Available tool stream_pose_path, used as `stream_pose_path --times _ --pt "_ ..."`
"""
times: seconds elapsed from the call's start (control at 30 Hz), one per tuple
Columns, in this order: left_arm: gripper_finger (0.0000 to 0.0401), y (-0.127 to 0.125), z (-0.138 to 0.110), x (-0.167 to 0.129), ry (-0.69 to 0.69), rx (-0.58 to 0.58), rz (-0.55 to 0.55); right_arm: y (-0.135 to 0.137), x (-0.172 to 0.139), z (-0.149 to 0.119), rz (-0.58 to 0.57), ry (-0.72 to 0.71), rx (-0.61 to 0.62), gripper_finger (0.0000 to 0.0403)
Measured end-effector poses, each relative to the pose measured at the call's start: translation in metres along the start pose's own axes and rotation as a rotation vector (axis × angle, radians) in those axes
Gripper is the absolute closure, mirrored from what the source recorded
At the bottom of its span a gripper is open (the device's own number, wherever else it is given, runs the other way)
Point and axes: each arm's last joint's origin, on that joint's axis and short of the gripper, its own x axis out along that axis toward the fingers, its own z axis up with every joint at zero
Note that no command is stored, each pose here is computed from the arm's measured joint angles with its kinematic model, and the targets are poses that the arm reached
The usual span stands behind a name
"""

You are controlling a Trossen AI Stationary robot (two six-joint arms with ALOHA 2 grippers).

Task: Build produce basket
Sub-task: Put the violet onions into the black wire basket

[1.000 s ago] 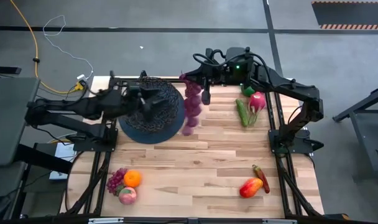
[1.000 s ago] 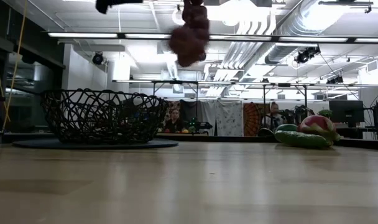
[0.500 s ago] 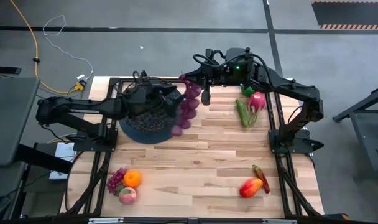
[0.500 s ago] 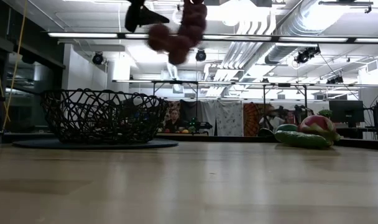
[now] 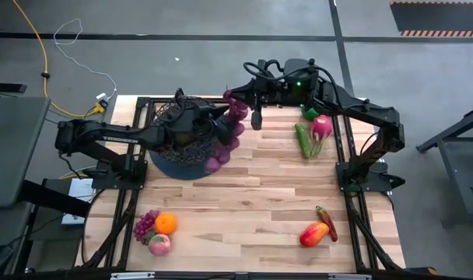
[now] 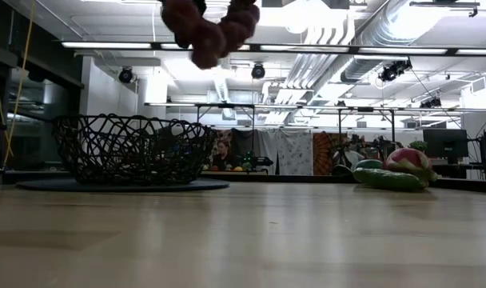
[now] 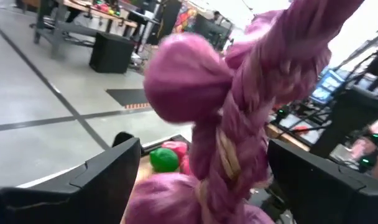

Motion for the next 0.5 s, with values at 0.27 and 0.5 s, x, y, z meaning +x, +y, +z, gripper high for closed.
stream_pose_path --times 0.27,0.5 --pt "0.0073 0.0016 -0.0097 0.0066 0.017 0.052 0.035 0.0020 0.0006 0.0024 0.000 -0.025 0.015 0.0403" --pt "0.0153 0.0017 -0.0099 0.0069 0.013 0.063 0.044 0.0038 0.0014 0.0042 0.003 -0.044 0.007 0.0403"
